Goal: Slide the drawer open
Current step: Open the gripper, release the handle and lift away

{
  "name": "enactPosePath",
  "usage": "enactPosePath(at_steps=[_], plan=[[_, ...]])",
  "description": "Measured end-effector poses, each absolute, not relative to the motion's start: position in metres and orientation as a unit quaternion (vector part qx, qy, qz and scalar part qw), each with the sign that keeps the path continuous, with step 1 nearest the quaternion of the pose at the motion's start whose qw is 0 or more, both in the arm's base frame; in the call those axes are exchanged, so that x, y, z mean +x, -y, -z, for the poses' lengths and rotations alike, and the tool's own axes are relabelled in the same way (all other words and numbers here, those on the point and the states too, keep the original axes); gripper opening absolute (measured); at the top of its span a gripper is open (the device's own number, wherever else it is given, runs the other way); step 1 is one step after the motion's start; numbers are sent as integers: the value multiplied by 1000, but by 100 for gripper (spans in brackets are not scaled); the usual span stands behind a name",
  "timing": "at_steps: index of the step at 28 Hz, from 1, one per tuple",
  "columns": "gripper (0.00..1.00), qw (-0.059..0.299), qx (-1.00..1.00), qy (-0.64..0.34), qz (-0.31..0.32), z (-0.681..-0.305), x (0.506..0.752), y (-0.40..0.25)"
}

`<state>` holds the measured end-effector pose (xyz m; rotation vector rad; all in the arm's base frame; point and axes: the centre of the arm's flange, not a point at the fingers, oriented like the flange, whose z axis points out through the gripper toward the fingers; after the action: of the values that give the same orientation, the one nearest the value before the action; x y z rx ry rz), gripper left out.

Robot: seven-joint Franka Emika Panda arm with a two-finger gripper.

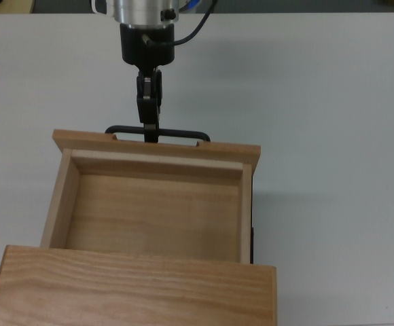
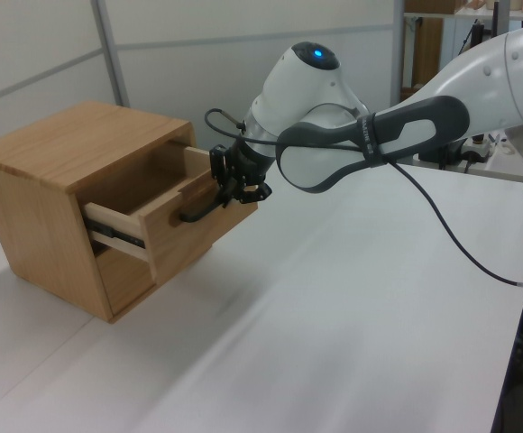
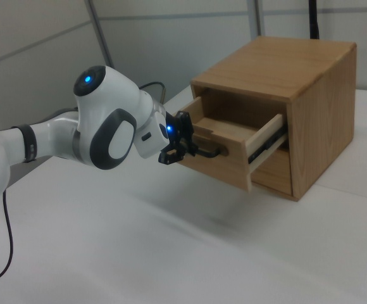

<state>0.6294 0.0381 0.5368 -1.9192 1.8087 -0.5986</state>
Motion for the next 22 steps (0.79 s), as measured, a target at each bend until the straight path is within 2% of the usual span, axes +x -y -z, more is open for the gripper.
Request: enactPosePath(at_steps=[12, 22], plan=[[17, 160, -708, -667, 167, -540, 611, -42], [17, 108, -714, -680, 126, -565, 593, -41]])
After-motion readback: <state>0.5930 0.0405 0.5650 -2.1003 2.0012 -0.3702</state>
